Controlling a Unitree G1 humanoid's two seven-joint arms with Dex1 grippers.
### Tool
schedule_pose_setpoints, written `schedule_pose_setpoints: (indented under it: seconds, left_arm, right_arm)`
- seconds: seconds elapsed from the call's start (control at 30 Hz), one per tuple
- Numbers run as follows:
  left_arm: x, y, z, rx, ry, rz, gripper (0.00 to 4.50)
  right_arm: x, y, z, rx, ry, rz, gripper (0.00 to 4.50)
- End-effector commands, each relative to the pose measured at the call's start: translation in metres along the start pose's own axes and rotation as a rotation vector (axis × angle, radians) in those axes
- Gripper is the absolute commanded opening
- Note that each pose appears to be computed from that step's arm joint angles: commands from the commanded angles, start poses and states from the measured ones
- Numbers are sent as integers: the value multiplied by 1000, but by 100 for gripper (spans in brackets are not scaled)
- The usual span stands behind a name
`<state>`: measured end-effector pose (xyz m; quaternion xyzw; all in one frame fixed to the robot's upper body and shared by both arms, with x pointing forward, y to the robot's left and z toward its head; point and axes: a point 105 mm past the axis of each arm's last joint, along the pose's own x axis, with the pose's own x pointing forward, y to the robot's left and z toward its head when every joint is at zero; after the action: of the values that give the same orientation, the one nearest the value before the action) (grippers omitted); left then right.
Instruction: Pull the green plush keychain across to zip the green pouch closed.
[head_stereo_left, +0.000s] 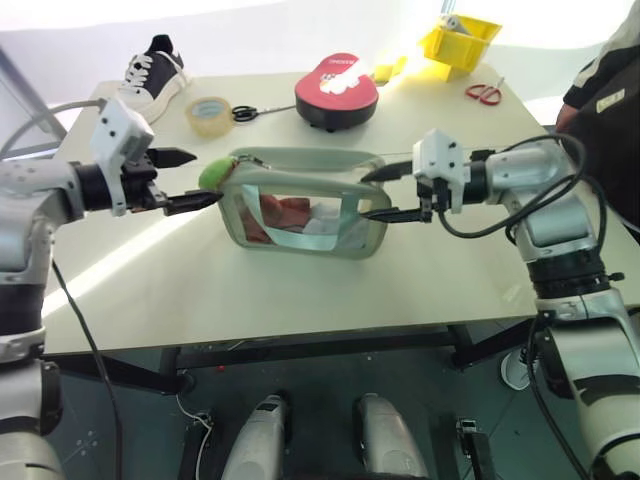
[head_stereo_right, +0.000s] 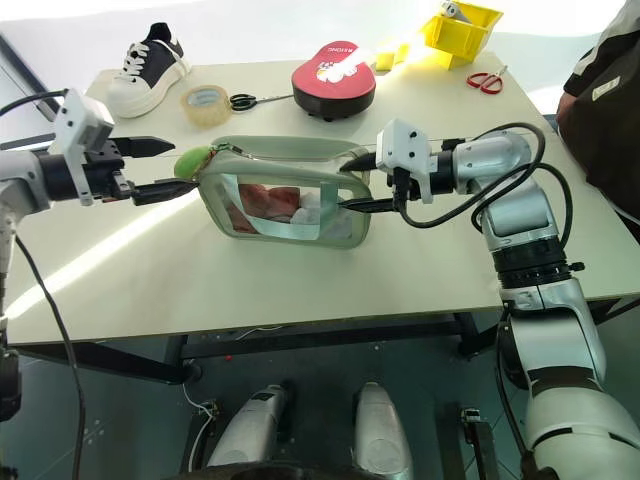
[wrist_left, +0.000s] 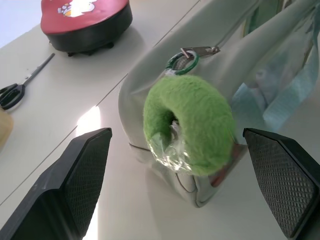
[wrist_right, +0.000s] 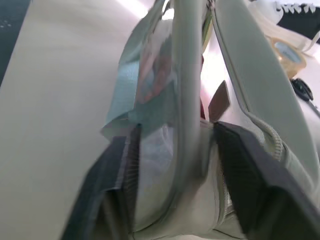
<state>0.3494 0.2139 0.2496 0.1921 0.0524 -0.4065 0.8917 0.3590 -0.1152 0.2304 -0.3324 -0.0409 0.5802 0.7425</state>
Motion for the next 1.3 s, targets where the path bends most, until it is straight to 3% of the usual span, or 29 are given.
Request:
schedule_pose_setpoints:
  seconds: [0.03,0.07,0.1,0.2,0.43,0.7,0.97,1.07,1.23,1.3]
  left_arm:
    - [-1,3,12,37,-33,0,450]
    - [1,3,12,33,-37,-7,450]
    - [2,3,11,29,-39,-8,450]
    - [5,1,9,6,-56,-21,363]
    - [-6,6,37,3,-131,-20,6]
    - [10,-15,63,46,-185,-134,6]
    - [54,-19,55,143,-159,-134,6]
    - [52,-27,45,153,-121,-196,107]
    - [37,-14,57,157,-138,-155,360]
    - [22,-5,63,157,-128,-125,360]
  right_arm:
    - [-2,-7,10,-45,-26,-36,43]
    - [-2,-7,11,-50,-25,-37,4]
    - [-1,-7,11,-51,-27,-37,4]
    - [-1,-7,13,-55,-32,-40,0]
    - [0,-7,13,-60,-31,-38,0]
    - [1,-10,15,-75,-32,-41,0]
    - [5,-10,18,-83,-42,-37,0]
    - [4,-11,19,-85,-43,-39,0]
    - [4,-13,19,-89,-39,-44,0]
    - [4,-14,19,-90,-38,-46,0]
